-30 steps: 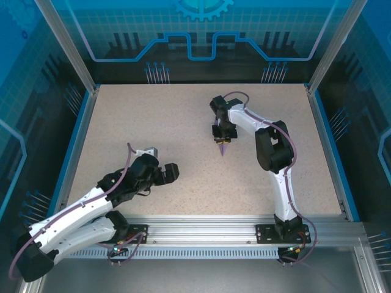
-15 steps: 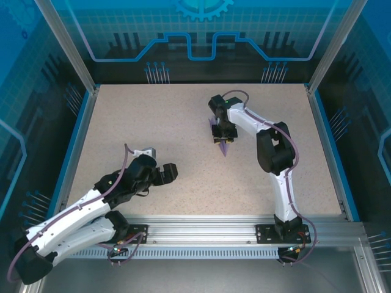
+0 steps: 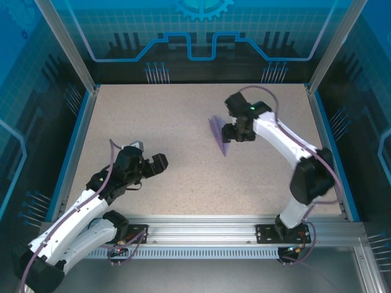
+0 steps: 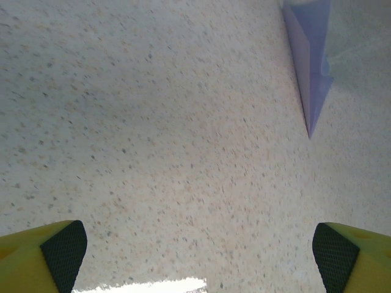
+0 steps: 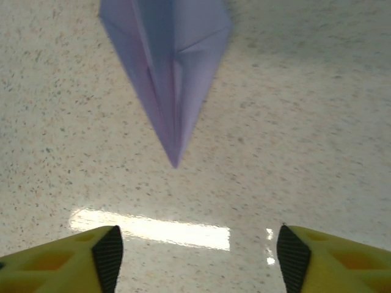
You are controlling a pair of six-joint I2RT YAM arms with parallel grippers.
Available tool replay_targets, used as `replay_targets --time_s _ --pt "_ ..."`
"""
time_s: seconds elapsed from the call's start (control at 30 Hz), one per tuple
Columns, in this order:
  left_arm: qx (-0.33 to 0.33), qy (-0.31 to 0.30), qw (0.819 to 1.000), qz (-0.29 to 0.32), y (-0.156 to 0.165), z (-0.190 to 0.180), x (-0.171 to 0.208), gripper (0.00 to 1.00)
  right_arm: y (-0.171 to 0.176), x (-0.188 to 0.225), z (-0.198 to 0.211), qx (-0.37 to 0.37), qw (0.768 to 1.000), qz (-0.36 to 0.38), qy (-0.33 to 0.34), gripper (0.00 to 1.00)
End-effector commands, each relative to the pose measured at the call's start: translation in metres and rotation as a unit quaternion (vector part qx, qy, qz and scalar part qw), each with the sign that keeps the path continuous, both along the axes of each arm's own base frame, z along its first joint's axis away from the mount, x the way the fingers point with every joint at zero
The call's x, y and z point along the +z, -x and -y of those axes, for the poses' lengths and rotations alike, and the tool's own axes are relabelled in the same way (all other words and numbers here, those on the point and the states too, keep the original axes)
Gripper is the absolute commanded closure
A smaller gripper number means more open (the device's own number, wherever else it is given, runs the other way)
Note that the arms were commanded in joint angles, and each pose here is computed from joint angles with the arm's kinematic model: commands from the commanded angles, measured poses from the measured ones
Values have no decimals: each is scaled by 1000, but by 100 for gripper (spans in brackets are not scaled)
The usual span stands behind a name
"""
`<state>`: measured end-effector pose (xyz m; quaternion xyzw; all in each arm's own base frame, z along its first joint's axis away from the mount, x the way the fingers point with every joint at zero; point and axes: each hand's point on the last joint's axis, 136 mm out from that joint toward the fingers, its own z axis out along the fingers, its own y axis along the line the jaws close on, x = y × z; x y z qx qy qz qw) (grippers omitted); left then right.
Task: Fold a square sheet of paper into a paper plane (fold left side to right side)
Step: Place the paper plane at the center of the table, then reset both arms
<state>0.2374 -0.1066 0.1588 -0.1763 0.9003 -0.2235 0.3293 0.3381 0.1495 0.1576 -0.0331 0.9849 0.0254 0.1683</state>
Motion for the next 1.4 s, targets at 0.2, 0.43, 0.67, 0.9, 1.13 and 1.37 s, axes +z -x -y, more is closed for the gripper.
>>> replay_targets --time_s 0.2,0.43,0.67,0.9,1.13,1.37 --pt "135 -117 977 115 -49 -83 44 1 24 10 95 -82 981 174 -13 0" --pt "225 -267 920 180 -67 -136 29 1 21 -26 135 -97 963 252 29 0" --pt "177 -316 919 156 -88 -140 -12 1 2 -45 143 -75 934 346 38 0" --pt "96 -291 926 220 -115 -117 -36 1 -19 -31 134 -29 899 436 25 0" --pt "42 -280 923 262 -134 -104 -39 1 -42 -42 120 21 894 447 11 0" --pt "-18 -275 928 249 -149 -88 -66 1 -56 -64 124 14 913 408 7 0"
